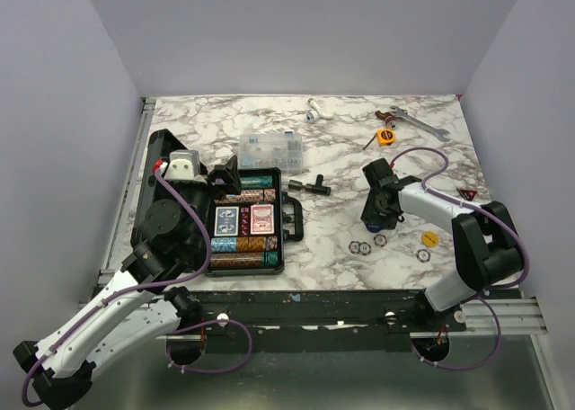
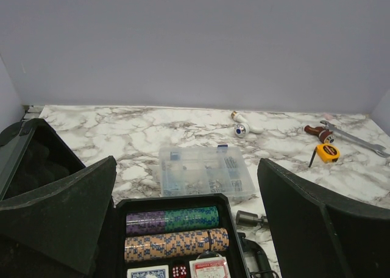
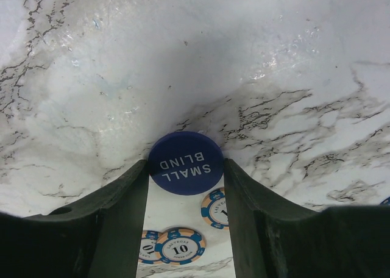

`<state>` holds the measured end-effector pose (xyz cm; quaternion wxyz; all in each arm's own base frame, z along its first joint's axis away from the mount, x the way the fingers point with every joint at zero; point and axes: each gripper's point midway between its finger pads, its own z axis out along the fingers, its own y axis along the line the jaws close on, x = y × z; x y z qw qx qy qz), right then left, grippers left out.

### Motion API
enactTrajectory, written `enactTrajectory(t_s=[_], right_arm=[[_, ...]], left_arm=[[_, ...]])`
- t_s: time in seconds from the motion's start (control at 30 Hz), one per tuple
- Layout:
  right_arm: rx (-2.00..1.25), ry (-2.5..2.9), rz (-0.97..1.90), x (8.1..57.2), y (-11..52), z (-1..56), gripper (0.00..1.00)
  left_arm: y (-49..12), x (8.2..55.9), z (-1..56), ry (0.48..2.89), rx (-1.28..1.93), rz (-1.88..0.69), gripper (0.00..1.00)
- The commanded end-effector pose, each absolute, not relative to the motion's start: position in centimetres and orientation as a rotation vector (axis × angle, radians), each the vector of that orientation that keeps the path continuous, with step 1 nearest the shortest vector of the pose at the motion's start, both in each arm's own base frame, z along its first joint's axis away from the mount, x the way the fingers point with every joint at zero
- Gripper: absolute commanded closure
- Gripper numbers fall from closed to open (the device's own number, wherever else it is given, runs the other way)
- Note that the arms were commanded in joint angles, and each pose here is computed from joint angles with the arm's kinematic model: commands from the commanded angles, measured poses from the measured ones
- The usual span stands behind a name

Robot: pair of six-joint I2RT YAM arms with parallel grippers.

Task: Pack up texas hold em set

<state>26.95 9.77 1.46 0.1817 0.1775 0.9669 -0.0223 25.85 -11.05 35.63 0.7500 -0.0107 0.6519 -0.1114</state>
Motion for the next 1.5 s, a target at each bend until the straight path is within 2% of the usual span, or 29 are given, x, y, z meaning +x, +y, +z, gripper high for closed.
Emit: enactTrajectory(t_s=[0.0, 0.4, 0.53, 0.73, 0.9, 1.0, 1.23, 1.47], right_arm=[[0.502, 2.777, -0.06, 26.1, 9.9, 0.1, 0.52], [0.475, 2.647, 0.012, 29.2, 10.6, 4.4, 0.56], [0.403, 2.602, 0.158, 30.8, 12.8, 6.0, 0.57], [0.133, 2.522, 0.383, 31.1, 22.2, 9.8, 0.57], [-0.158, 2.495, 0.6, 27.5, 33.8, 11.3, 0.57], [-0.268, 2.487, 0.658, 25.9, 38.6, 11.2, 0.57], [-0.35, 2.542, 0.711, 24.8, 42.9, 8.5, 0.57], [-0.387, 2.629, 0.615, 24.4, 42.4, 6.3, 0.57]], left_arm=[[-11.4, 25.7, 36.7, 1.404, -0.02, -0.274, 0.02], [-11.5, 25.7, 36.6, 1.408, -0.014, -0.276, 0.02], [-11.4, 25.6, 36.8, 1.405, -0.019, -0.279, 0.01], [-10.6, 25.7, 36.9, 1.396, -0.032, -0.227, 0.02], [-10.4, 25.6, 37.1, 1.385, -0.035, -0.225, 0.02], [-10.4, 25.6, 37.1, 1.385, -0.034, -0.225, 0.02], [-10.4, 25.5, 37.2, 1.383, -0.033, -0.234, 0.01], [-10.4, 25.4, 37.4, 1.378, -0.035, -0.241, 0.02]])
